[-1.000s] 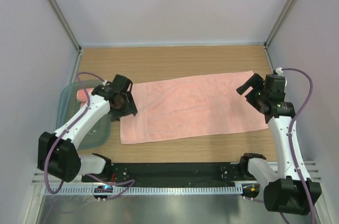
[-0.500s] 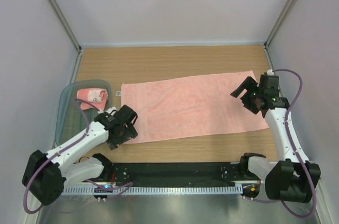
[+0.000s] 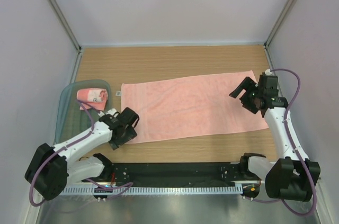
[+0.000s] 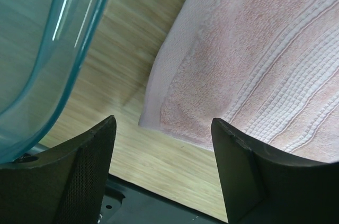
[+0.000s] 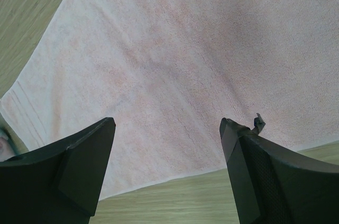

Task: Roll the towels
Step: Flatten the towel

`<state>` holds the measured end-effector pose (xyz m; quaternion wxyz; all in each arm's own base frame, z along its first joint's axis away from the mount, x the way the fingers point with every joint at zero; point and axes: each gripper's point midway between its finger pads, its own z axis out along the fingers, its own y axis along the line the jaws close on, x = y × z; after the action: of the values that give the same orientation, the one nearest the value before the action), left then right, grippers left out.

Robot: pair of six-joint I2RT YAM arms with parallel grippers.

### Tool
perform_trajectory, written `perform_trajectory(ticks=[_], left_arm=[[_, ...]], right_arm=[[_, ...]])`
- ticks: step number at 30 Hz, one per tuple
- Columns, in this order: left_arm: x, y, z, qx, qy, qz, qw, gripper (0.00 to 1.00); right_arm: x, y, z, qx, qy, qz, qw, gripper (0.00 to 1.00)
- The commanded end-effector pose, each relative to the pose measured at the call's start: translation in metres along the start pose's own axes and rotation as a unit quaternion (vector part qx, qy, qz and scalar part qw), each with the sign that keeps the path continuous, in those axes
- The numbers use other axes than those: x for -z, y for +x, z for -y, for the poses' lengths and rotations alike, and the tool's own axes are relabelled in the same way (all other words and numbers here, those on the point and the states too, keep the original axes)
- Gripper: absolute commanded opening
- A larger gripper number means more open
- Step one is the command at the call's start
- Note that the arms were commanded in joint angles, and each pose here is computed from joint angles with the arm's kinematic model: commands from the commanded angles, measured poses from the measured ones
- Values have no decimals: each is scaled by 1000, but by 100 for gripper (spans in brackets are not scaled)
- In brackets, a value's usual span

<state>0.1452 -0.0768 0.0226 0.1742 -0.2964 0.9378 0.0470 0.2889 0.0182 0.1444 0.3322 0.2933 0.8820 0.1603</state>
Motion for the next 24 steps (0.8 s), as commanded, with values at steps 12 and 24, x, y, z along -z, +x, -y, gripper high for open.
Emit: perform_trajectory(ticks=[12,24], left_arm=[[-20,-22,10,-10,2,45,999,33],[5,-24,66,-59,103,4,993,0]], right_arm=[[20,-38,30,3,99,102,990,92],[35,-50,166,-189,318,107,923,95]])
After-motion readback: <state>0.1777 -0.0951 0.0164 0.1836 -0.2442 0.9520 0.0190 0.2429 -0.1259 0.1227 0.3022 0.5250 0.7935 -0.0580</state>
